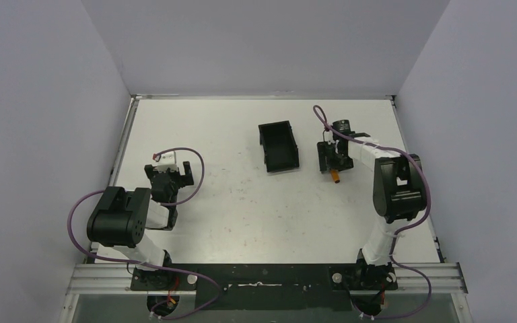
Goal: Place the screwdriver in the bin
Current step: Pick up the screwdriver from the center of the board, then place the screwdriver in the bin, then reset both arms
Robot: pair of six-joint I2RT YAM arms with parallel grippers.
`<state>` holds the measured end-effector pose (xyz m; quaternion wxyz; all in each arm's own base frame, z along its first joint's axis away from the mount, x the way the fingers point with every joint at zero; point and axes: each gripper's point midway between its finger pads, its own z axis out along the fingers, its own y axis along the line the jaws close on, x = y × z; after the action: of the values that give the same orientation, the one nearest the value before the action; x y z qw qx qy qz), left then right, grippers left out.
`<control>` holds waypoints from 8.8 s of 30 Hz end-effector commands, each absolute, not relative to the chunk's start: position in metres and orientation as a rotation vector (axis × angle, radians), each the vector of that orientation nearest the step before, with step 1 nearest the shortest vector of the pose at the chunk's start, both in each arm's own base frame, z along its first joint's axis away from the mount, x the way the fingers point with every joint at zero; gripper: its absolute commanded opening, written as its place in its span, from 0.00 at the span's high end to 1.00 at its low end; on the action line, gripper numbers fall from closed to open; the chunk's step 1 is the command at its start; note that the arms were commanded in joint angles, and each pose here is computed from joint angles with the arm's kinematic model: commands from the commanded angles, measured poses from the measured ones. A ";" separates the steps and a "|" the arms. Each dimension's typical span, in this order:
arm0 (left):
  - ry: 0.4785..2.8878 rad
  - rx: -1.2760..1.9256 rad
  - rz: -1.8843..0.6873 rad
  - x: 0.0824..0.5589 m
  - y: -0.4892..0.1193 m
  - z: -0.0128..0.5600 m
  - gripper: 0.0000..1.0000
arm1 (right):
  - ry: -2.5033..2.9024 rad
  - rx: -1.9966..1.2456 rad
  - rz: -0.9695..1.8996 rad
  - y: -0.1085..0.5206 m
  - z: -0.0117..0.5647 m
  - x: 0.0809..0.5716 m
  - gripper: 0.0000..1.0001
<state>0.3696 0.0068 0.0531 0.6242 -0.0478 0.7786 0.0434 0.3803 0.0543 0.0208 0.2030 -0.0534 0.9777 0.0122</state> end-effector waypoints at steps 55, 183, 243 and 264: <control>1.713 -0.103 0.085 0.381 0.004 0.073 0.03 | 2.254 0.007 -0.099 0.056 0.311 0.442 1.00; 1.712 -0.102 0.085 0.381 0.004 0.074 0.03 | 1.971 -0.422 0.249 0.266 0.349 0.451 0.00; 1.713 -0.102 0.085 0.381 0.004 0.073 0.03 | 2.101 -0.057 0.047 -0.014 0.305 0.484 0.00; 1.713 -0.102 0.086 0.381 0.004 0.073 0.03 | 2.103 -0.090 0.056 -0.006 0.306 0.482 0.00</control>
<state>0.3696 0.0068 0.0531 0.6242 -0.0479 0.7785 0.0436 0.4796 -0.0108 0.2799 0.4634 -0.0268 0.8855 0.0215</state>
